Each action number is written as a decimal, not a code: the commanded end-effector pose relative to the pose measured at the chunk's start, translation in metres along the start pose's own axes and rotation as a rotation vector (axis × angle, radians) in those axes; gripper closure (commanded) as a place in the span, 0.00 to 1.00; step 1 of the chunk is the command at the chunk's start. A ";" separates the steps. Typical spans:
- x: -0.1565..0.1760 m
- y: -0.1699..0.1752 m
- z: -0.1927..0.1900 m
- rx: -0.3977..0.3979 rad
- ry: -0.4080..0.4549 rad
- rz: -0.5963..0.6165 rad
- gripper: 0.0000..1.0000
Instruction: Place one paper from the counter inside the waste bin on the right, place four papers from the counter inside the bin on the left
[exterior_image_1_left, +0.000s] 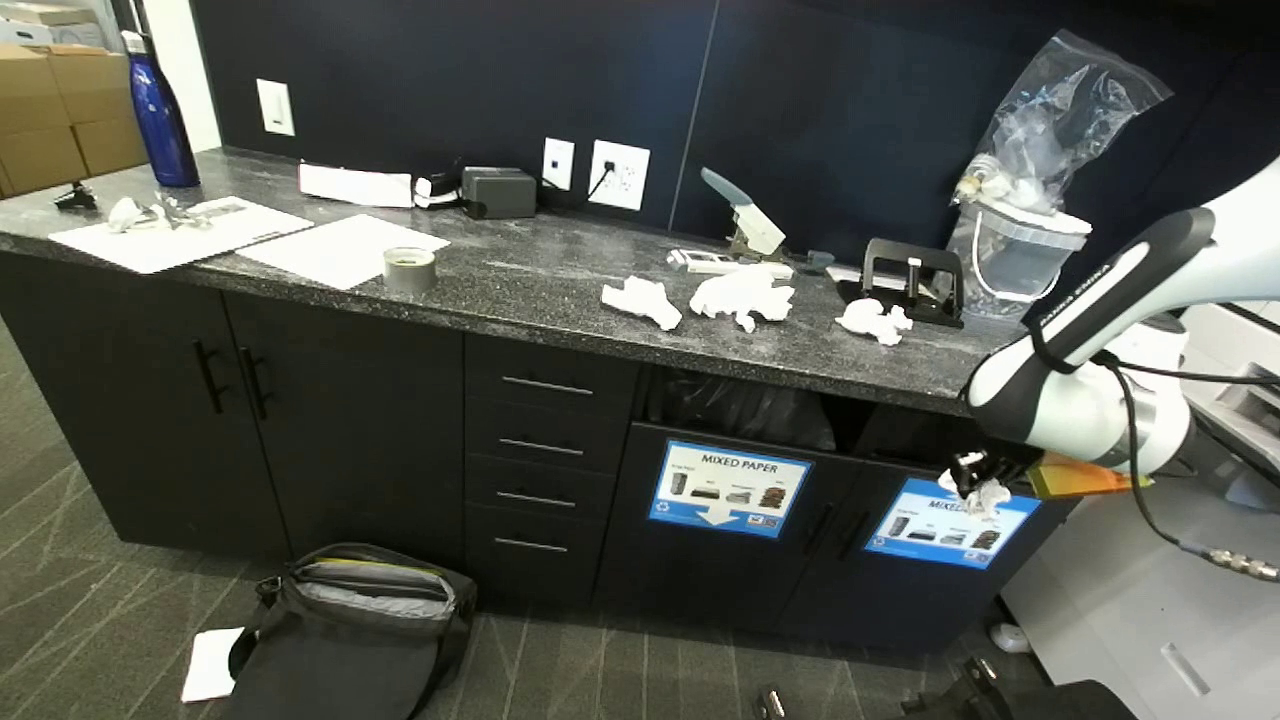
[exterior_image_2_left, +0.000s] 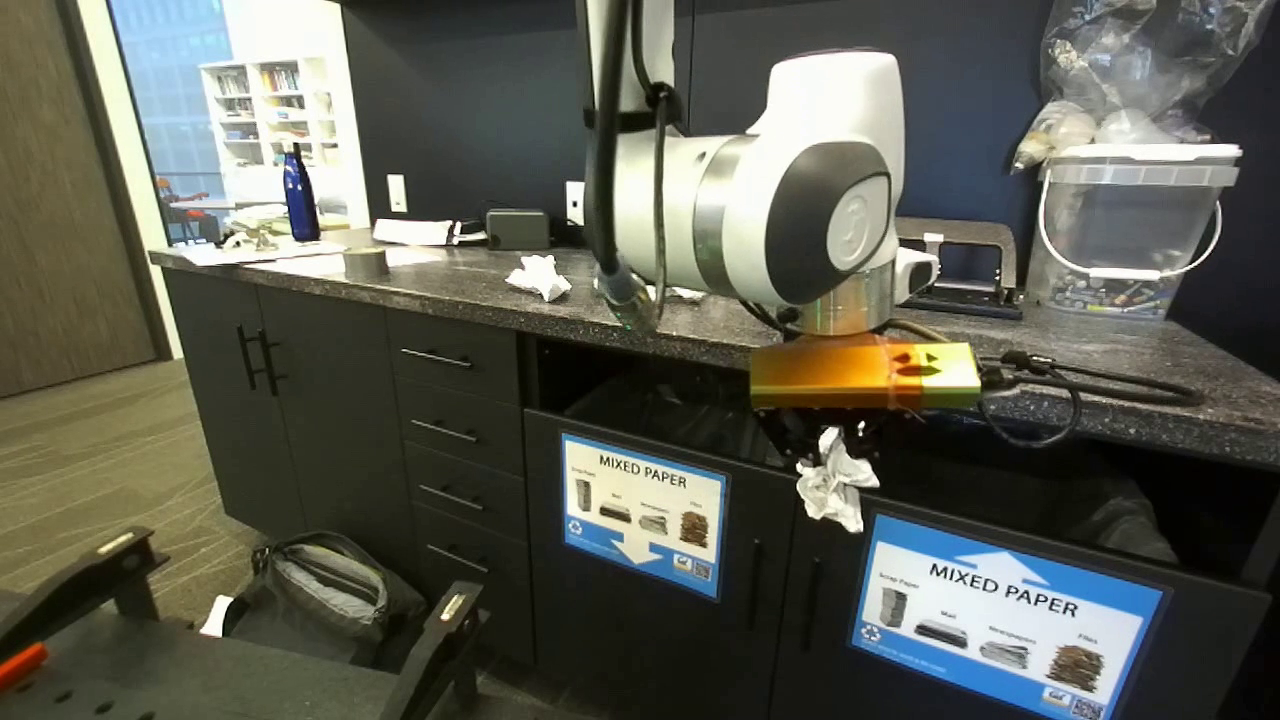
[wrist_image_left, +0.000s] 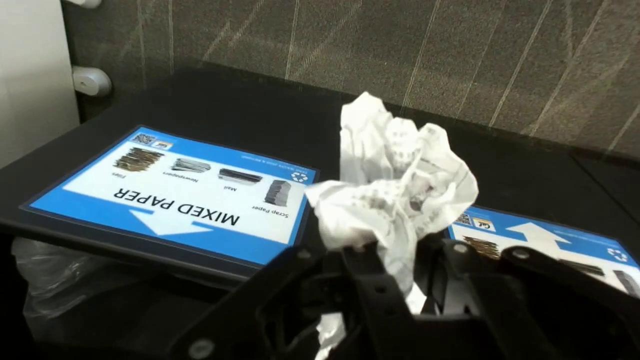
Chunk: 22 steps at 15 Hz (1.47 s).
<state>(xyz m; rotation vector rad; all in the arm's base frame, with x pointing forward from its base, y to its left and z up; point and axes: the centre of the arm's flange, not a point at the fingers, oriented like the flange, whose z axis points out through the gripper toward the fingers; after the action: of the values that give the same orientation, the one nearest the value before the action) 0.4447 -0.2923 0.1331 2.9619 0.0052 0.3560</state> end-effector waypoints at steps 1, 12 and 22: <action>-0.028 0.013 0.003 0.020 0.139 -0.112 0.90; -0.017 0.051 0.041 0.058 0.387 -0.297 0.90; 0.024 0.102 0.095 0.000 0.444 -0.039 0.90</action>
<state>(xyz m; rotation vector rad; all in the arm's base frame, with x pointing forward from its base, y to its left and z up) 0.4679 -0.3877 0.0815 2.8068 0.1998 0.9481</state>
